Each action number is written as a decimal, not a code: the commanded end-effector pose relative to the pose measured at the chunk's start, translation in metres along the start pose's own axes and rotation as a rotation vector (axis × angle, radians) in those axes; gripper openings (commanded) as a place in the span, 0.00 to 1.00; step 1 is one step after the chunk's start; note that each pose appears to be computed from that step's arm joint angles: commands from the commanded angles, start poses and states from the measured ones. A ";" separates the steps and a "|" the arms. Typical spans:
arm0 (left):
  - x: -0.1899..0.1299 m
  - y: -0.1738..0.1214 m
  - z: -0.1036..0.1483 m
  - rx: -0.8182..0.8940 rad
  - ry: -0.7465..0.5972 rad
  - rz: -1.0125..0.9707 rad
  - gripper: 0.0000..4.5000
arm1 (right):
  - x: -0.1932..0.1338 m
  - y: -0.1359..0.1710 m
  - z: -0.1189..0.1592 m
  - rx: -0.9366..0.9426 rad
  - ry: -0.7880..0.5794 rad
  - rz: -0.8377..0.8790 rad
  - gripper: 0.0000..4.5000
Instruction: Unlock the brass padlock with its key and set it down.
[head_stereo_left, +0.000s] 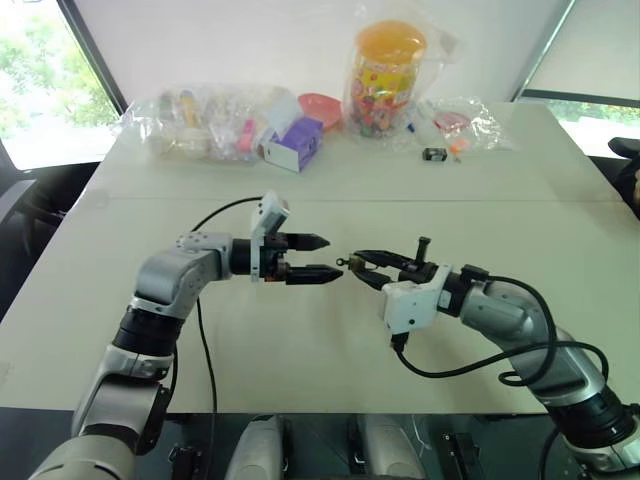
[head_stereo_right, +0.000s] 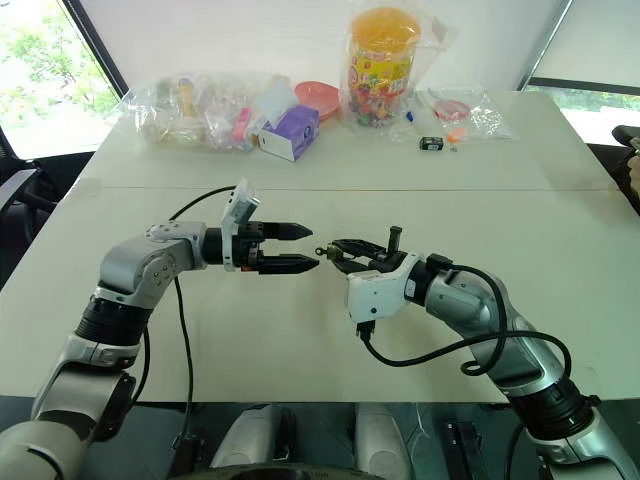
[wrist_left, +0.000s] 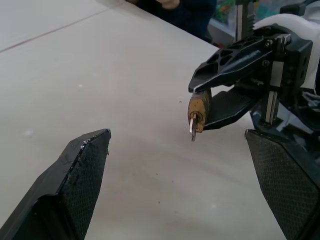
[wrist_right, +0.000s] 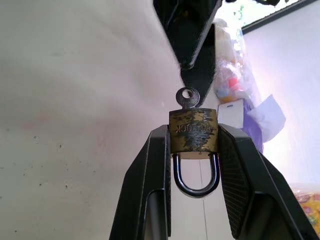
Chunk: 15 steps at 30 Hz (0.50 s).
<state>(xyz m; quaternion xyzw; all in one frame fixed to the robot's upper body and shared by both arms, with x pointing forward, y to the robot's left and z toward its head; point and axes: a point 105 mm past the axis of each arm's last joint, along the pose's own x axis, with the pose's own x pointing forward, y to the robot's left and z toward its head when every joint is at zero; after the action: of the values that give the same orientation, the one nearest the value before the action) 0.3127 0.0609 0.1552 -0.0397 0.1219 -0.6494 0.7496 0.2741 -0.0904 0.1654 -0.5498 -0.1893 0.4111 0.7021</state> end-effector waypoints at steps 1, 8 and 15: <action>0.003 -0.002 0.014 0.042 -0.027 -0.029 0.94 | -0.003 -0.014 0.010 -0.063 -0.026 -0.044 0.15; 0.003 -0.003 0.015 0.070 -0.022 -0.033 0.29 | -0.002 -0.012 0.010 -0.076 -0.023 -0.013 0.15; 0.005 -0.006 0.017 0.112 -0.013 -0.041 0.02 | -0.002 -0.010 0.009 -0.065 -0.024 0.005 0.15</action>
<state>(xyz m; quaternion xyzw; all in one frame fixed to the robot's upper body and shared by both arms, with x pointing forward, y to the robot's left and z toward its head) 0.3116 0.0551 0.1583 -0.0334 0.1102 -0.6659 0.7371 0.2752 -0.0916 0.1634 -0.5661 -0.1783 0.4160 0.6889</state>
